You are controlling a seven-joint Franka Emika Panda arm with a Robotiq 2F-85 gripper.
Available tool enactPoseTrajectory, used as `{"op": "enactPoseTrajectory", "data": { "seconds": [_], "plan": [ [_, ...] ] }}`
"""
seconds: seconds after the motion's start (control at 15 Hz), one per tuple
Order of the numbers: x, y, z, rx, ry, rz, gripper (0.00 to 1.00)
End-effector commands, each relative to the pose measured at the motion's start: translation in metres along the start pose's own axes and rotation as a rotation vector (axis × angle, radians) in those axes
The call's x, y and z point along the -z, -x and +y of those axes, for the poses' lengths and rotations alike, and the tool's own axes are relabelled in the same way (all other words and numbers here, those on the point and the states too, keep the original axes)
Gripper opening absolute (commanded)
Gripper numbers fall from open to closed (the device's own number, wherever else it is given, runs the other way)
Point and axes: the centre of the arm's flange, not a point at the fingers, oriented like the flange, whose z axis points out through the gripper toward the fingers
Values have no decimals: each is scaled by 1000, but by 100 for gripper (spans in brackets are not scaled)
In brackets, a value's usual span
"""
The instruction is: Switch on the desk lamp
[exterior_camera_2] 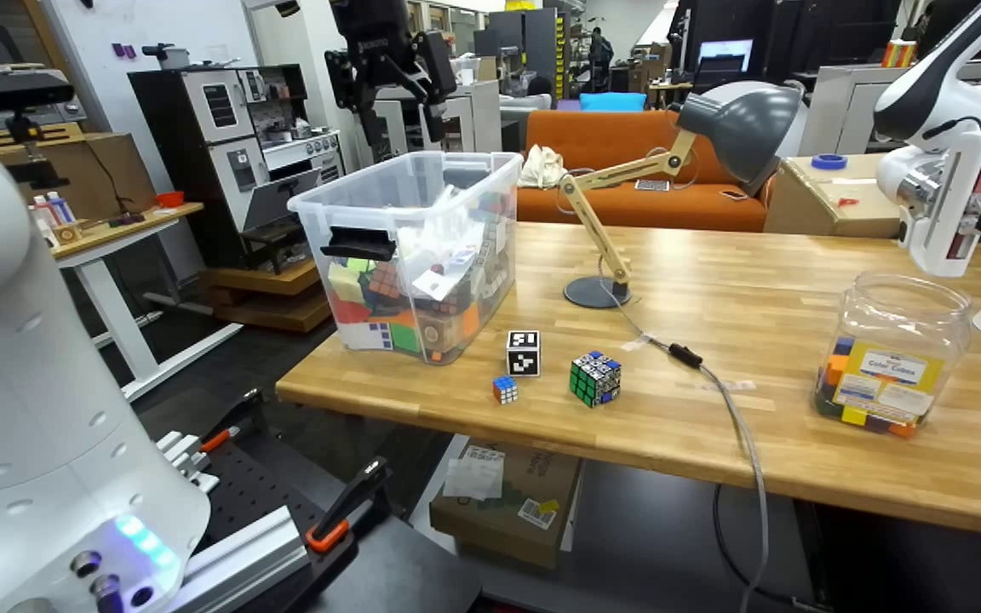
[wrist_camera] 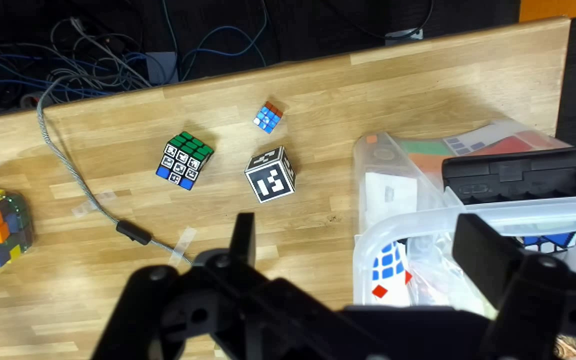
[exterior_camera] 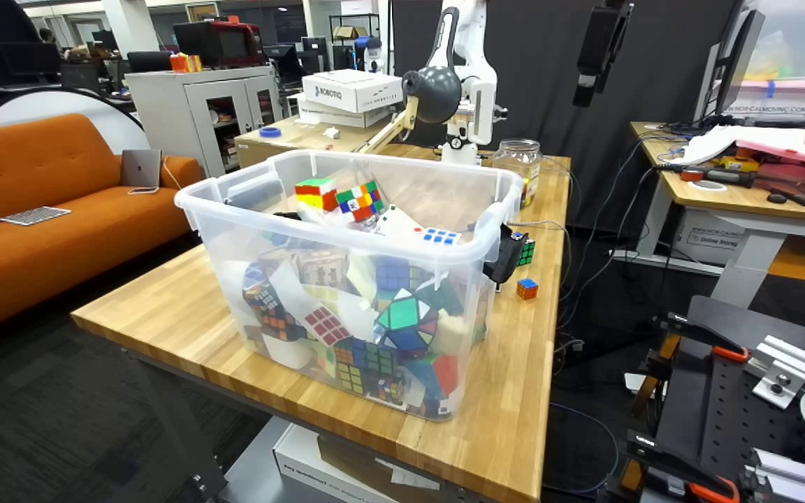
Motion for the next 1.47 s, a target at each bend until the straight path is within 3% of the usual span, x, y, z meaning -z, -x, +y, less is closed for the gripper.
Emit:
{"op": "enactPoseTrajectory", "data": {
  "seconds": [0.0, 0.6, 0.67, 1.4],
  "plan": [
    [-6, -9, 6, -16, 15, -3, 100],
    [-48, -95, 48, -138, 115, 78, 100],
    [-44, -73, 36, -99, 77, 77, 100],
    [-49, -88, 47, -129, 91, 73, 100]
  ]
}}
